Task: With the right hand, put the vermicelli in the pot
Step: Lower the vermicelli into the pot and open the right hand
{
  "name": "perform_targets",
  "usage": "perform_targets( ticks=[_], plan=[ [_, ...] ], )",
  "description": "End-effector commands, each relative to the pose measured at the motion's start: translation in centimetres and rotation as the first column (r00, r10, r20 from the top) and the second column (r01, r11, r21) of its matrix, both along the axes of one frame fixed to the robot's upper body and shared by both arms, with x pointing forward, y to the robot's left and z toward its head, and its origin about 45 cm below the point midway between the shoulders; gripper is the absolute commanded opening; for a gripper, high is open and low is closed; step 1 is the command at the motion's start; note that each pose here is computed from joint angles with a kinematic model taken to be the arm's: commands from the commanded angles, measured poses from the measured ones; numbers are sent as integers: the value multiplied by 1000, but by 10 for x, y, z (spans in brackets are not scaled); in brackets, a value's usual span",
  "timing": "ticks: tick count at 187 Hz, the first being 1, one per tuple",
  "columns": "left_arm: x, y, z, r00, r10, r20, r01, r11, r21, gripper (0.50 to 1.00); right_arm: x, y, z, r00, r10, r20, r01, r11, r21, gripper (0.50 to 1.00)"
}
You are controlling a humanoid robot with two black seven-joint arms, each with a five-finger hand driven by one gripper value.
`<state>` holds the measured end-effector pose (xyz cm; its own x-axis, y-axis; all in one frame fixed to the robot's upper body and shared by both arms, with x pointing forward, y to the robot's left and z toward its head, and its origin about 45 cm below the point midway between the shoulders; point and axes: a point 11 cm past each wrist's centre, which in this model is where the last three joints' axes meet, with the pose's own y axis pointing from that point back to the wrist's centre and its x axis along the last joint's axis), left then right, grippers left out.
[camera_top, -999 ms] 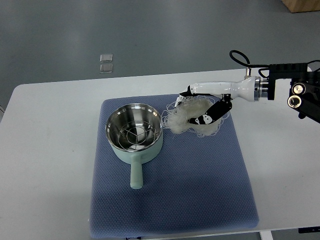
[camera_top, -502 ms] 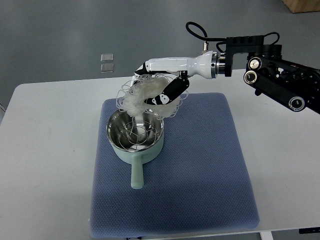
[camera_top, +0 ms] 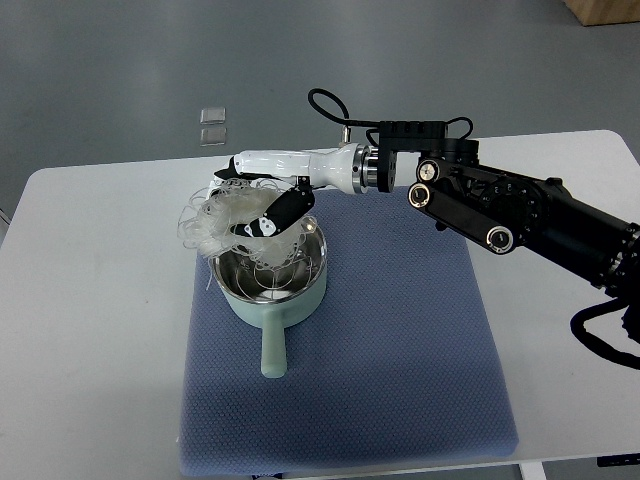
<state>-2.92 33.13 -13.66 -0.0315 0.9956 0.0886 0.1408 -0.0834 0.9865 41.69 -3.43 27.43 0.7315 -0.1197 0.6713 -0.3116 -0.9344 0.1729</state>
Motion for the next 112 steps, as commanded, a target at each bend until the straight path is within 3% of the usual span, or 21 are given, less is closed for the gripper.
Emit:
perform_targets(
  ticks=[1,33,48,61,84,112],
  plan=[
    [0,0,0,1000,0,1,0,1000,0,1000,2,-4,-10,999,-32,-6,32,999,-3,656],
    [0,0,0,1000,0,0,0,1000,1,1000,3,-7,-20,998,-57,3,57,998,-16,684],
    [0,0,0,1000,0,0,0,1000,0,1000,4,-8,-21,998,-66,10,67,998,-11,754],
    [0,0,0,1000,0,0,0,1000,0,1000,3,-8,-22,998,-66,7,66,998,-9,764],
    [0,0,0,1000,0,1,0,1000,0,1000,3,-9,-23,998,-69,1,69,998,-4,850],
    [0,0,0,1000,0,1,0,1000,0,1000,3,-10,-22,997,-73,-11,73,997,7,901]
  ],
)
